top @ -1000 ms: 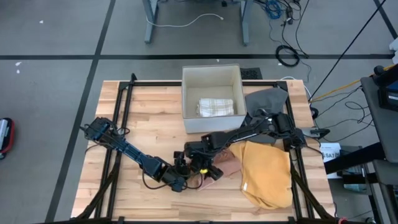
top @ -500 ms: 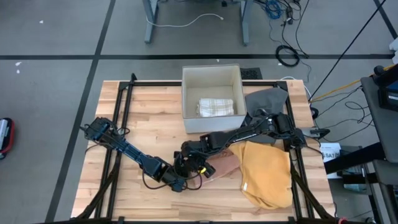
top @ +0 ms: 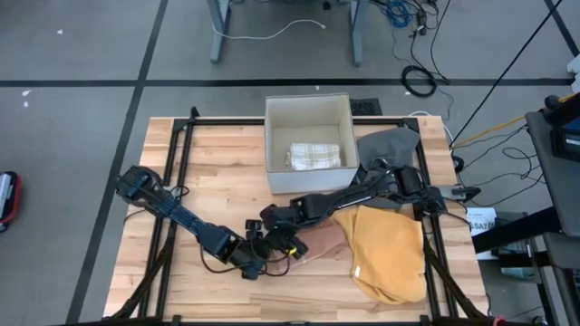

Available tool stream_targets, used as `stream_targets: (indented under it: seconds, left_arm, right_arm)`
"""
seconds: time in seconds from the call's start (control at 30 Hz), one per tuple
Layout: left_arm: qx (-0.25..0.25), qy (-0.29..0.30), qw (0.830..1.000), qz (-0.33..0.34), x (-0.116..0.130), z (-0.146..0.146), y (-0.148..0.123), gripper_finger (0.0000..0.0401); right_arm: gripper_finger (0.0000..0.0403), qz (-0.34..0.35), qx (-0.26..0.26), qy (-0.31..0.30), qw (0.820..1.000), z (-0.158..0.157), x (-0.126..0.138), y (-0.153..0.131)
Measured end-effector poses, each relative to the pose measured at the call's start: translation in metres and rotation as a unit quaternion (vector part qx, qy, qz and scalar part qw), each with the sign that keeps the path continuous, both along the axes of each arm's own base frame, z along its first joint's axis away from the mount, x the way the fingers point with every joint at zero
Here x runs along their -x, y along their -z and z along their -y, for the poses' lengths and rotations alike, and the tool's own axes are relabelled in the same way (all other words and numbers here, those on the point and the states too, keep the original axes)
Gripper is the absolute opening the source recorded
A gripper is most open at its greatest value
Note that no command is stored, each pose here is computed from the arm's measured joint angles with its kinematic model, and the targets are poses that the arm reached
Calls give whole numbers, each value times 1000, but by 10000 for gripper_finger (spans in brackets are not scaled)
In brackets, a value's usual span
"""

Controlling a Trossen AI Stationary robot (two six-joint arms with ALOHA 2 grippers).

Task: Fold towel
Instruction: Fold the light brown towel

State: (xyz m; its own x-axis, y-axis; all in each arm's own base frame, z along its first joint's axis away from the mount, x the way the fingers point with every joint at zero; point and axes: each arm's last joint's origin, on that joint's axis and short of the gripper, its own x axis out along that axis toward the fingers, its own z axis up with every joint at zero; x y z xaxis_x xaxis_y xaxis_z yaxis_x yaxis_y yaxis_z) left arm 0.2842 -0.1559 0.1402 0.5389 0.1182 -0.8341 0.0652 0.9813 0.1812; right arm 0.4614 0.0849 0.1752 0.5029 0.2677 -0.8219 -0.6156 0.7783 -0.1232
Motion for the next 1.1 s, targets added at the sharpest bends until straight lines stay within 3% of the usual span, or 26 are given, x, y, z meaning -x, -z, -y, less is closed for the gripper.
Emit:
stream_targets:
  seconds: [0.13, 0.33, 0.47, 0.7, 0.87, 1.1]
  left_arm:
    - [20, 12, 1000, 21, 7, 3, -21, 208]
    - [56, 42, 995, 78, 12, 9, -51, 208]
    - [50, 74, 986, 137, 6, 13, -62, 208]
    - [38, 92, 980, 169, -18, 3, -53, 208]
    - [72, 110, 978, 162, -32, -1, -37, 208]
    - [111, 154, 970, 153, -47, -1, -11, 208]
  right_arm:
    - [226, 24, -4, 0, 1000, -1, 0, -13]
    - [226, -11, 1, 4, 1000, 0, 8, -14]
    - [226, -32, 12, 18, 999, 2, 17, -25]
    - [226, -32, 56, 47, 997, 1, 36, -58]
    - [226, -124, 59, 87, 987, 5, 58, -62]
    - [226, -242, 72, 139, 958, 5, 80, -56]
